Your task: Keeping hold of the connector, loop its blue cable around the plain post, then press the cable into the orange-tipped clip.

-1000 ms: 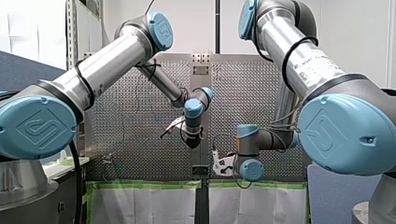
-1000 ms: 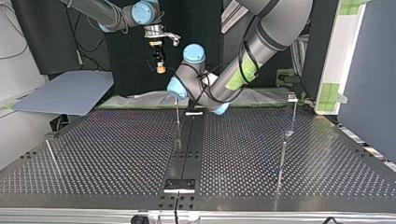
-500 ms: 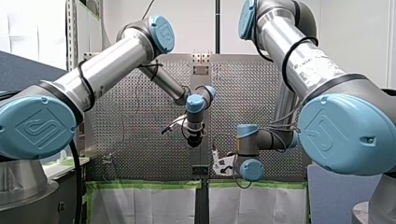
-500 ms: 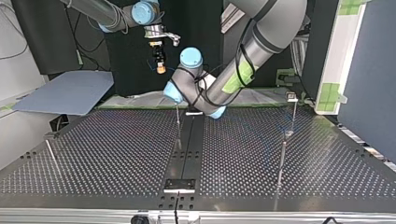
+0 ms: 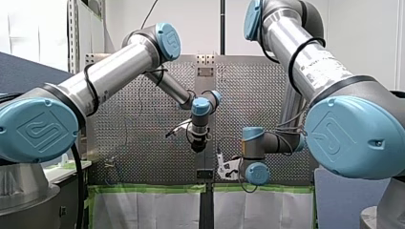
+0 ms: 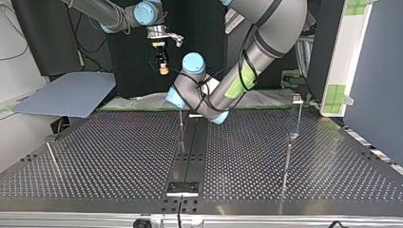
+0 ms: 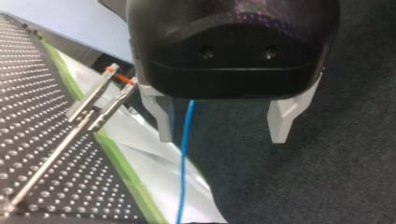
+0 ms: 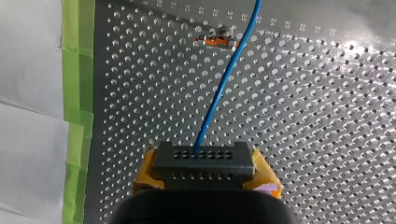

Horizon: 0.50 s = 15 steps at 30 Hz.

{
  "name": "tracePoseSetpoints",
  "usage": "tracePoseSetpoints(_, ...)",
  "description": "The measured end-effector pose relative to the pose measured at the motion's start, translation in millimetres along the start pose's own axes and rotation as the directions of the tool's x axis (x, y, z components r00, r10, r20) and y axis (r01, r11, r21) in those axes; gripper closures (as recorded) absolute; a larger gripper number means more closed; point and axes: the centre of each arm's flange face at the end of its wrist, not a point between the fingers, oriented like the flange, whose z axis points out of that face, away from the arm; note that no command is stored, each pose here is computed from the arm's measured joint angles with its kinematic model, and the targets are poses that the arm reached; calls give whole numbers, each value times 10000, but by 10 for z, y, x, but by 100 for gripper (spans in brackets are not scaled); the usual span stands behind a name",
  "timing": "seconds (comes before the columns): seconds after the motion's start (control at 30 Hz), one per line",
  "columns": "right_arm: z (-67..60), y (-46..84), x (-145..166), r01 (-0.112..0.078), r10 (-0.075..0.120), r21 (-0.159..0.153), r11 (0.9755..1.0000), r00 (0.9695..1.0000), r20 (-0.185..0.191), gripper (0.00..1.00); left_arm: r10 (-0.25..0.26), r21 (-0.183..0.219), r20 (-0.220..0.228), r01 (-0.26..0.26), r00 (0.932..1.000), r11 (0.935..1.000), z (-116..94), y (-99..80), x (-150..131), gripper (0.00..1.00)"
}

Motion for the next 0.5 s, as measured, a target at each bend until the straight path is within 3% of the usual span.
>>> tracePoseSetpoints(0.5, 0, -1, 0, 16, -16, -1, 10000, 10000, -4, 100, -538, 51, 562, 536, 9970, 9985, 96, -24, -50, 0)
